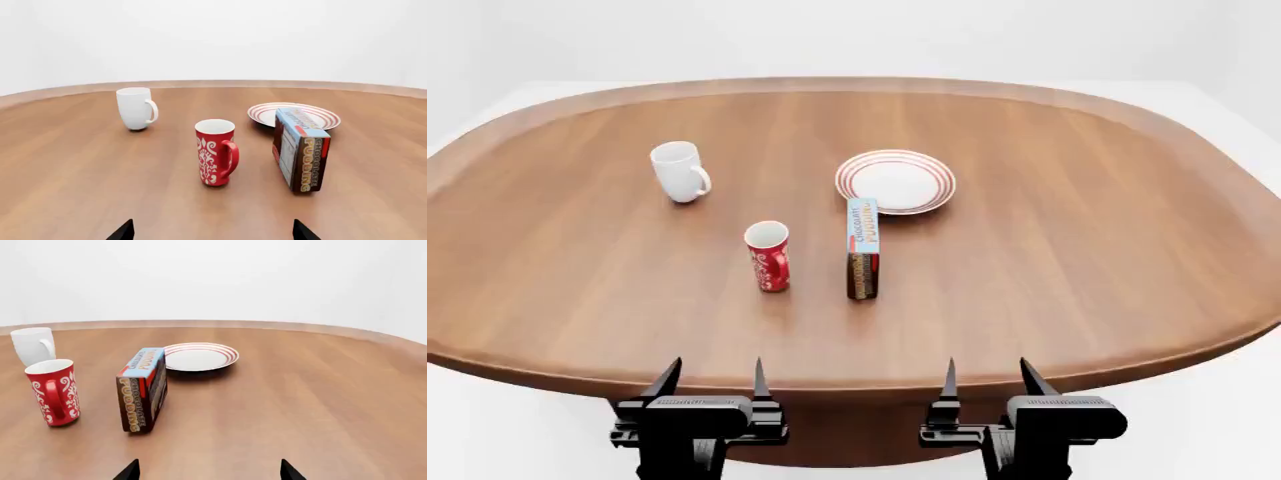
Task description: Pick up the white mug and put it on the plate, and put the chocolate pudding to the right of the plate.
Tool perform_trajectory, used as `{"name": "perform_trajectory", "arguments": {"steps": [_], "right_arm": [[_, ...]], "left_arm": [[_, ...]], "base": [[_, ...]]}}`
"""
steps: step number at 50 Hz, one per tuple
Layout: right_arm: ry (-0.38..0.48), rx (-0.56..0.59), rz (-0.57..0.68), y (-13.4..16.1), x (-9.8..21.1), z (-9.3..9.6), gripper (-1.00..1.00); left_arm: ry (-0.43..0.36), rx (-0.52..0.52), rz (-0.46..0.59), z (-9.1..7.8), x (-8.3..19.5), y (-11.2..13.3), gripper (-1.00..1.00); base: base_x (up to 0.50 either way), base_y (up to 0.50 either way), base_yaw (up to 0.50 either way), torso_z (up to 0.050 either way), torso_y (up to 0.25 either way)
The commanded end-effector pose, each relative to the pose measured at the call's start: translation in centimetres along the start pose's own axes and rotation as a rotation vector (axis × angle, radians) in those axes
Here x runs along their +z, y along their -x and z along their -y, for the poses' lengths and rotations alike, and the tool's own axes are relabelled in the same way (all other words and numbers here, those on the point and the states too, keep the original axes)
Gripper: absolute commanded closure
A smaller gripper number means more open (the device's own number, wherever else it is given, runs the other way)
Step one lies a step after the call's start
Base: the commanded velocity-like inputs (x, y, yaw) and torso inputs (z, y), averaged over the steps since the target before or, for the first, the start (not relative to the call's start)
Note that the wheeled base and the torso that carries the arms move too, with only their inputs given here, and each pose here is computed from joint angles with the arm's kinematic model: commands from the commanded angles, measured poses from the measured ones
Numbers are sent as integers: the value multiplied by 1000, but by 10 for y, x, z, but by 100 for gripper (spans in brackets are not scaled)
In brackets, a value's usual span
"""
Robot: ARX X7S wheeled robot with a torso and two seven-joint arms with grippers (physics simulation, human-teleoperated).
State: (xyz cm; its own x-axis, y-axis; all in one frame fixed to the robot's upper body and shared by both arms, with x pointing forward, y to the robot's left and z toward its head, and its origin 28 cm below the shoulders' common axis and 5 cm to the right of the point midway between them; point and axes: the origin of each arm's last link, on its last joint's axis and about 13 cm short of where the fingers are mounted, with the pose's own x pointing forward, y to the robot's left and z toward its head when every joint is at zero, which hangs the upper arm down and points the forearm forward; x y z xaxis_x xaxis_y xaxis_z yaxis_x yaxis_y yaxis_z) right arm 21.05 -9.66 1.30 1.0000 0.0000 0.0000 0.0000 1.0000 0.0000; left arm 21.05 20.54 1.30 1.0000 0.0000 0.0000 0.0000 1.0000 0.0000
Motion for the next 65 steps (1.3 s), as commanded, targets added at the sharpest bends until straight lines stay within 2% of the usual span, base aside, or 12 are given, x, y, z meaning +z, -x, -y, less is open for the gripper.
{"name": "perform_trajectory", "arguments": {"steps": [1,15,17,21,37,44,47,52,53,55,59,65], "right_arm": [[-4,-6,2,0,0,0,-100],[-1,0,-6,-1,-2,0,-100],[3,-1,-5,1,-3,-1,-100],[7,3,-9,2,-3,-2,-100],[8,-11,-13,0,-2,-1,-100],[6,-80,125,-2,38,14,-100],[13,-161,323,0,83,30,-100],[59,-205,496,10,118,42,-100],[61,-207,510,11,121,43,-100],[130,-220,571,14,132,45,-100],[119,-224,652,20,147,49,-100],[93,-242,789,29,165,56,-100]], "left_arm": [[-1,2,-2,0,0,0,-100],[-8,1,-12,-1,-5,-2,-100],[-49,16,-10,-2,-7,-3,-100],[-22,8,-11,-2,-8,-3,-100],[-33,3,-9,0,-3,-3,-100],[-79,47,121,-10,33,0,-100],[-126,102,274,-21,74,7,-100],[-166,173,396,-33,105,18,-100],[-169,182,408,-34,108,20,-100],[-183,212,459,-38,119,25,-100],[-201,247,534,-43,132,31,-100],[-228,374,612,-55,146,38,-100]], "base": [[0,0,0,0,0],[0,0,0,0,0],[0,0,0,0,0],[0,0,0,0,0],[0,0,0,0,0],[0,0,0,0,0],[0,0,0,0,0],[0,0,0,0,0],[0,0,0,0,0],[0,0,0,0,0],[0,0,0,0,0],[0,0,0,0,0]]}}
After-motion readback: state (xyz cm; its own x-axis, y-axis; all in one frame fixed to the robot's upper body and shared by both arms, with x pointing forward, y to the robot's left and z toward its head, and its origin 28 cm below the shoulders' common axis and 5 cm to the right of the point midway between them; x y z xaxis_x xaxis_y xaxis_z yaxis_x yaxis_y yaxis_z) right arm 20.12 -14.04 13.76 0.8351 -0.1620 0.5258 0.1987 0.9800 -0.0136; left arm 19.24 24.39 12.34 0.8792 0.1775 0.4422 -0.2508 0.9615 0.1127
